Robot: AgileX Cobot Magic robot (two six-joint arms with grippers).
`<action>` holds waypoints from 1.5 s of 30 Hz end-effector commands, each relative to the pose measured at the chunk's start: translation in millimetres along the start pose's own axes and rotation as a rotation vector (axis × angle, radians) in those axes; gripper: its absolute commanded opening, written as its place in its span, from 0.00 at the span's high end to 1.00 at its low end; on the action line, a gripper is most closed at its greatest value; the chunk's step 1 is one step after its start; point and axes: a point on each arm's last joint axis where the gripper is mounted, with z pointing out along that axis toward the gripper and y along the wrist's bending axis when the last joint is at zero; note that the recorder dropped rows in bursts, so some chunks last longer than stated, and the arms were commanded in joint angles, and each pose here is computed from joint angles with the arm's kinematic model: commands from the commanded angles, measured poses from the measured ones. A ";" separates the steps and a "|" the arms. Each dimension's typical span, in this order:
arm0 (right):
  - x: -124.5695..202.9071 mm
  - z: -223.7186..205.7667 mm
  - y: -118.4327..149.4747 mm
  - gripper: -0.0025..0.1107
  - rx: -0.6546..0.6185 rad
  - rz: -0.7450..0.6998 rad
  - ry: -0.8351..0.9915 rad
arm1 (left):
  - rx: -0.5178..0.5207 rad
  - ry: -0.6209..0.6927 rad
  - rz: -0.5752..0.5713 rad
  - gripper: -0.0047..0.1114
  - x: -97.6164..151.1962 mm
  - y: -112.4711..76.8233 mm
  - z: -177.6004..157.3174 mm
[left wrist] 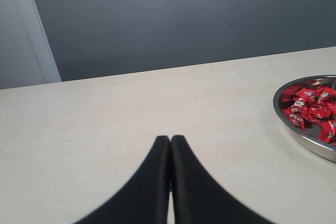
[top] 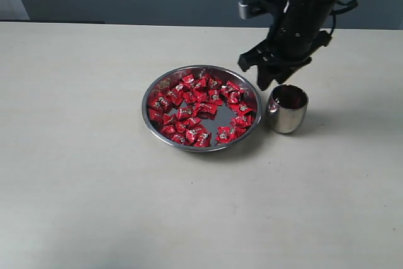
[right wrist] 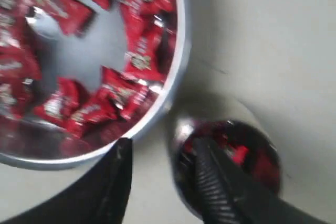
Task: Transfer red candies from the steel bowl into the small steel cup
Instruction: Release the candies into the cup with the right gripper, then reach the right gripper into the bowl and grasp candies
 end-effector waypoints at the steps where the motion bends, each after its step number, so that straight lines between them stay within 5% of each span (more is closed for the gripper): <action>1: -15.6 6.4 37.9 0.63 -0.098 -0.138 -0.134 | 0.008 -0.009 -0.007 0.96 0.0 -0.6 -0.2; 7: -27.0 39.4 61.8 0.52 -0.102 -0.173 -0.174 | 0.008 -0.009 -0.007 0.96 0.0 -0.6 -0.2; 21: -45.0 86.7 96.5 0.52 -0.195 -0.141 -0.237 | 0.008 -0.009 -0.007 0.96 0.0 -0.6 -0.2; 37: -47.7 111.2 94.0 0.53 -0.161 -0.152 -0.238 | 0.008 -0.009 -0.007 0.96 0.0 -0.6 -0.2; 45: -46.6 116.8 93.5 0.75 -0.161 -0.150 -0.226 | 0.008 -0.009 -0.007 0.96 0.0 -0.6 -0.2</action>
